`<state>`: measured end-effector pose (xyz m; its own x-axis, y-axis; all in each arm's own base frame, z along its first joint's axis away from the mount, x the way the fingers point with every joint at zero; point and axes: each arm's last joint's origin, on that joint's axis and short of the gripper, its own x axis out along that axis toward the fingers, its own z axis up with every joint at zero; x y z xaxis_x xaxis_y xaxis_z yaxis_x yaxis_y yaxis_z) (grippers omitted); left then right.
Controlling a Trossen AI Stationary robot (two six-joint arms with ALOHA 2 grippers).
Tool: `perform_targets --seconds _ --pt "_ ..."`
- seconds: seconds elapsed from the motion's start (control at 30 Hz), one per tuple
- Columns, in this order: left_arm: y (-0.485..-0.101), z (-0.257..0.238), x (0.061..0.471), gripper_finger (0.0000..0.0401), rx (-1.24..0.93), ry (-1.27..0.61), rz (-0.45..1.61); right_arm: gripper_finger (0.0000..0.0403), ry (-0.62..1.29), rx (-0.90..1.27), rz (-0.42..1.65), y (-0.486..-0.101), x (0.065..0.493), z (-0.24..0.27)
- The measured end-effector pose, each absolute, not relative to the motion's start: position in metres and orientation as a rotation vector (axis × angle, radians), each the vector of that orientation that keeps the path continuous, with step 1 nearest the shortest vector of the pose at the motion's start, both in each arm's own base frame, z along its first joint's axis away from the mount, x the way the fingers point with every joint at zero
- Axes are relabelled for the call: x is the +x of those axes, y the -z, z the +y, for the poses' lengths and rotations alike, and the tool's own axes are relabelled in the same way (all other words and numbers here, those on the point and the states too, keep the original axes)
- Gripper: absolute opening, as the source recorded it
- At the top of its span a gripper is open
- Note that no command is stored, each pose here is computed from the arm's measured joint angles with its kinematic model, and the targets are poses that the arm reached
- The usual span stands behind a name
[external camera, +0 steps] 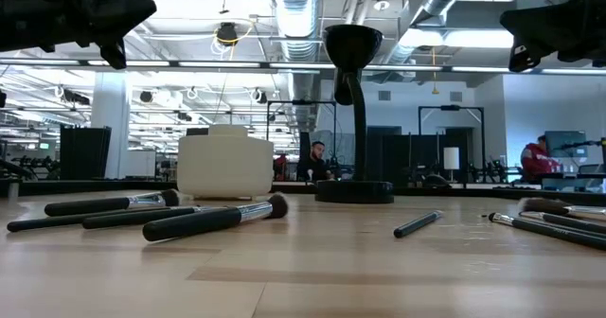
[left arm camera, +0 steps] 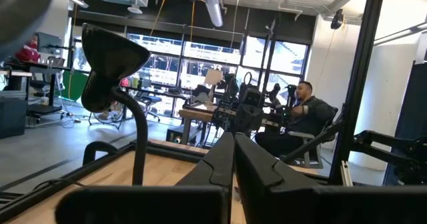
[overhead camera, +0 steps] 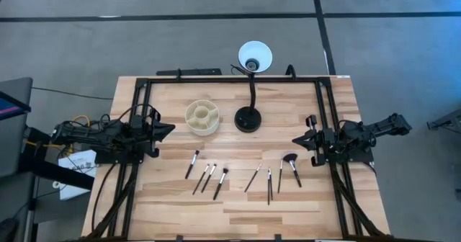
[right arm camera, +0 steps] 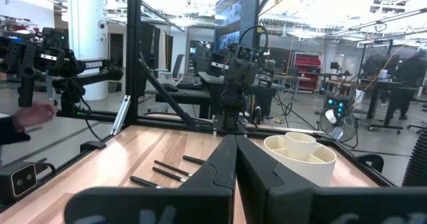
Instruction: Put items in baskets/containers
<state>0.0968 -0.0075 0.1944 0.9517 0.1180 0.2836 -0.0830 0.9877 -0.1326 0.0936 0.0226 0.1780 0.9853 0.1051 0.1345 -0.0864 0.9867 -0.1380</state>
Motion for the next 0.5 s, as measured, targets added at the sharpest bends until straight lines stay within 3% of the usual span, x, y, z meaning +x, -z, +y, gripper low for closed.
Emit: perform_targets --seconds 0.5 --pt "-0.1977 -0.0073 0.0957 0.0011 -0.135 -0.1 -0.332 0.0 -0.097 -0.132 -0.142 -0.178 0.0936 0.0226"
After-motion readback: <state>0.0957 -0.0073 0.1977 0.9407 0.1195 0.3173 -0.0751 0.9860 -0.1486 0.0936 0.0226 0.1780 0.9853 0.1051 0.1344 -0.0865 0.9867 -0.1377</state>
